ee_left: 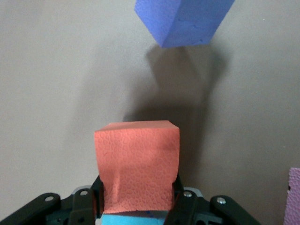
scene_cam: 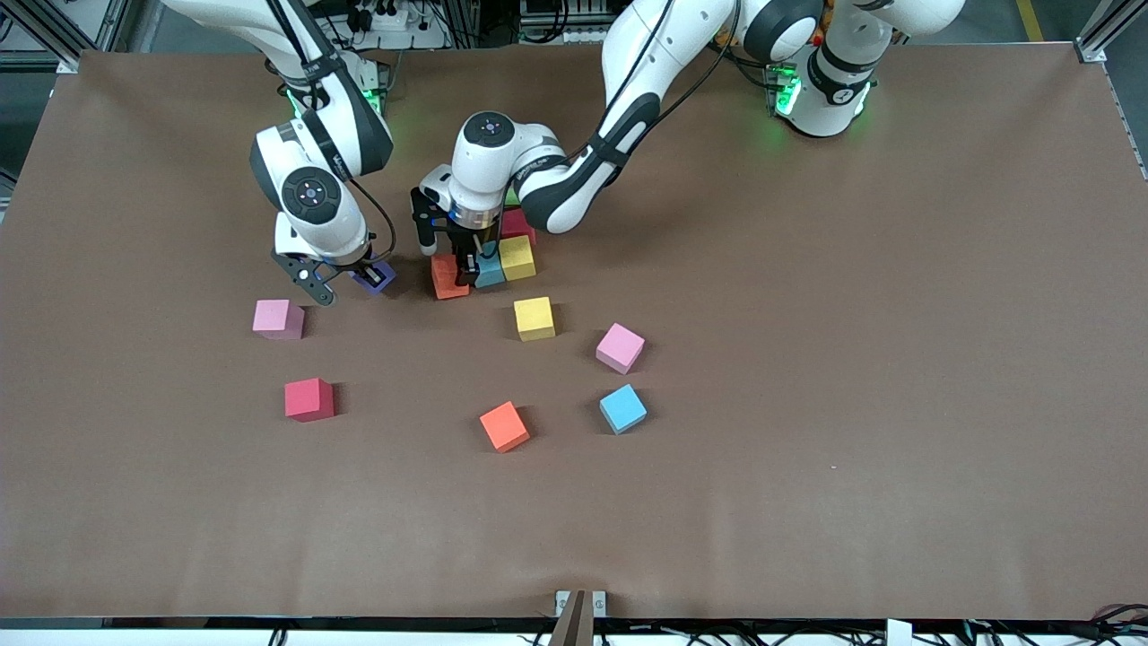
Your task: Form number 2 with 11 blocks
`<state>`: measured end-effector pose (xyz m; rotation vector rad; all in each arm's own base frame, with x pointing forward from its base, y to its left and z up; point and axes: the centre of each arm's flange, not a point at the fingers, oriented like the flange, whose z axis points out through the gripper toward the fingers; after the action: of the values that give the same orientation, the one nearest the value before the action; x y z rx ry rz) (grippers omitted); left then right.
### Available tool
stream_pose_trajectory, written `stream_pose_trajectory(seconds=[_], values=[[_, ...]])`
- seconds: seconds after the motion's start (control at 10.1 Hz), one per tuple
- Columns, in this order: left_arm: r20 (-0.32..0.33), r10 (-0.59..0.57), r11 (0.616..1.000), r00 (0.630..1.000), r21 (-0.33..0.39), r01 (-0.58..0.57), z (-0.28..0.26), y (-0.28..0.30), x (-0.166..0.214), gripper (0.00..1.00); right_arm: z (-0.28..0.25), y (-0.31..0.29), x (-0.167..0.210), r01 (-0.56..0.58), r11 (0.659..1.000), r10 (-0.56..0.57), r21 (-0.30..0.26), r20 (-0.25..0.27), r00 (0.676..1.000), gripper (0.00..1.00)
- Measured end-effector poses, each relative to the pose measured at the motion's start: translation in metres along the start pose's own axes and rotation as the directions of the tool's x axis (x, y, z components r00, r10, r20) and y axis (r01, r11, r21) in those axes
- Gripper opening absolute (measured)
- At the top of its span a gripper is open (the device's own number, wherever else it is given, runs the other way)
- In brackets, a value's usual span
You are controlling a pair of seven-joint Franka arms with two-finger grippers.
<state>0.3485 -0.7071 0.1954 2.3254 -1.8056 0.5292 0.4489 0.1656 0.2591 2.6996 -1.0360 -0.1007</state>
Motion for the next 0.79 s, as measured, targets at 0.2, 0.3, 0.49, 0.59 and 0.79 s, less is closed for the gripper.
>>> stream_pose_trajectory(seconds=[0.2, 0.3, 0.49, 0.59, 0.79], values=[[-0.001, 0.005, 1.0, 1.0, -0.002, -0.005, 0.0, 0.004, 0.001, 0.54, -0.005, -0.002, 0.004, 0.019, 1.0, -0.019, 0.009, -0.011, 1.0, 0.15], [-0.001, 0.005, 1.0, 1.0, -0.002, -0.005, 0.0, 0.004, 0.001, 0.54, -0.008, -0.004, 0.006, 0.026, 1.0, -0.026, 0.011, -0.022, 0.999, 0.15], [-0.001, 0.006, 1.0, 1.0, -0.002, -0.006, 0.0, 0.004, 0.001, 0.54, -0.011, -0.004, 0.008, 0.038, 0.999, -0.038, 0.013, -0.027, 0.999, 0.15], [-0.001, 0.006, 1.0, 1.0, -0.002, -0.006, 0.0, 0.004, 0.001, 0.54, -0.011, -0.005, 0.009, 0.047, 0.999, -0.047, 0.014, -0.029, 0.998, 0.15], [-0.001, 0.006, 1.0, 1.0, -0.001, -0.006, 0.0, 0.005, 0.001, 0.54, -0.014, -0.008, 0.012, 0.087, 0.996, -0.086, 0.014, -0.044, 0.995, 0.15]])
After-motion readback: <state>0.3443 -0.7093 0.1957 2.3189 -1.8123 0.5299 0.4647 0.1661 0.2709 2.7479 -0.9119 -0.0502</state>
